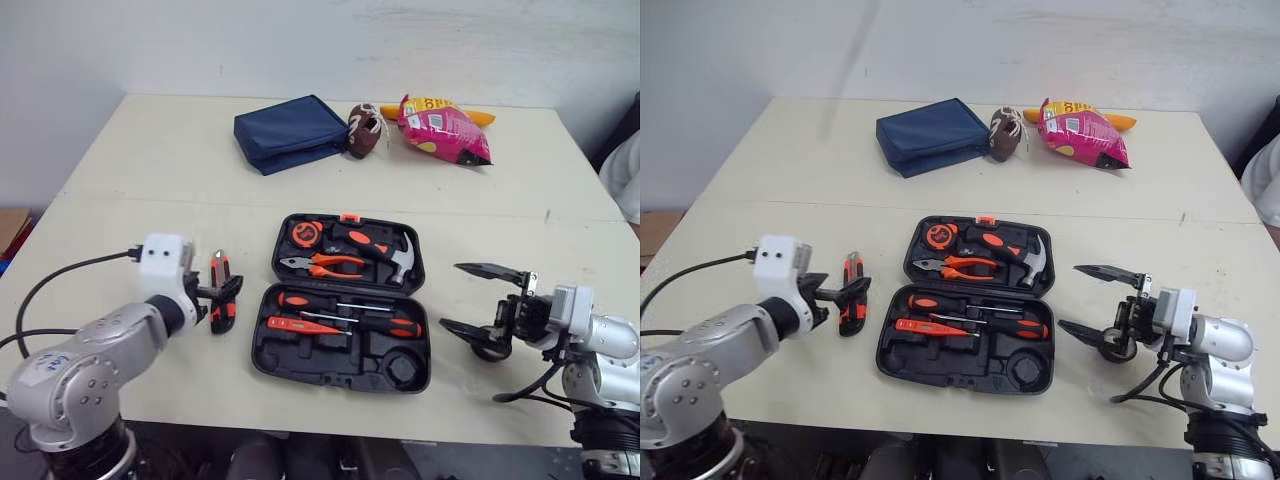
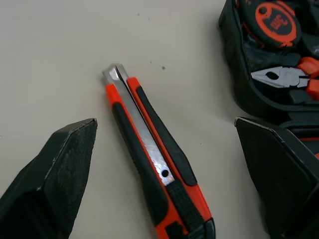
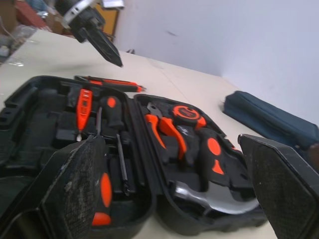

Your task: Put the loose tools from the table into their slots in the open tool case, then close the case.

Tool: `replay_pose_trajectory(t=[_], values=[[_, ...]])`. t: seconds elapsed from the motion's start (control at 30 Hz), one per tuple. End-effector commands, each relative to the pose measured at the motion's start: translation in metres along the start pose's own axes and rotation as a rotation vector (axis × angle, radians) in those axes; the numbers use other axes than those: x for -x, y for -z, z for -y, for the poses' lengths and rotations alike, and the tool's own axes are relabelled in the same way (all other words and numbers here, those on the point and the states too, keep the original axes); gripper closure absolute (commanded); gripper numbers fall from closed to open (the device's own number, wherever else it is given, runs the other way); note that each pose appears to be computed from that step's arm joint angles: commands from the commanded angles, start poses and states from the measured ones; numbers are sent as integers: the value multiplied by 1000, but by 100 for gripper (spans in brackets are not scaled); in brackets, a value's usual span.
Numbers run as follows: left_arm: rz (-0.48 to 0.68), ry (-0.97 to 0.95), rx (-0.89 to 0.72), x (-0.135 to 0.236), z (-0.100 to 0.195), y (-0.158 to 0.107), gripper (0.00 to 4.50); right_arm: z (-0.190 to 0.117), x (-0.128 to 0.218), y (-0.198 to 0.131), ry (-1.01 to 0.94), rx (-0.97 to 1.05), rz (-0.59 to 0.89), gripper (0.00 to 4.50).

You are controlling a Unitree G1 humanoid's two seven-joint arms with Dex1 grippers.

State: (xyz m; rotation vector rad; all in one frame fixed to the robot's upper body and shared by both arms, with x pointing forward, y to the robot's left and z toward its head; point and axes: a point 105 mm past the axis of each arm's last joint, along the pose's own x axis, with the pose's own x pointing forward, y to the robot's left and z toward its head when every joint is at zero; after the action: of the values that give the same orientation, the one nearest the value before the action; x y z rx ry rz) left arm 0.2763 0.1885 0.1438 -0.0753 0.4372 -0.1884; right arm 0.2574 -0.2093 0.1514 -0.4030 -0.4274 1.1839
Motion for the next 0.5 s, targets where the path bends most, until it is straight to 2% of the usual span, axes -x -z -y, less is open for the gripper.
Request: replay_pose_trajectory(t=[0.03,0.5], values=[[5,-78,5,3,1,5,1,2,0,-7,-2,17,28,0],[-109,-148,30,-20,1,30,1,10,-35,-32,-18,41,49,0]])
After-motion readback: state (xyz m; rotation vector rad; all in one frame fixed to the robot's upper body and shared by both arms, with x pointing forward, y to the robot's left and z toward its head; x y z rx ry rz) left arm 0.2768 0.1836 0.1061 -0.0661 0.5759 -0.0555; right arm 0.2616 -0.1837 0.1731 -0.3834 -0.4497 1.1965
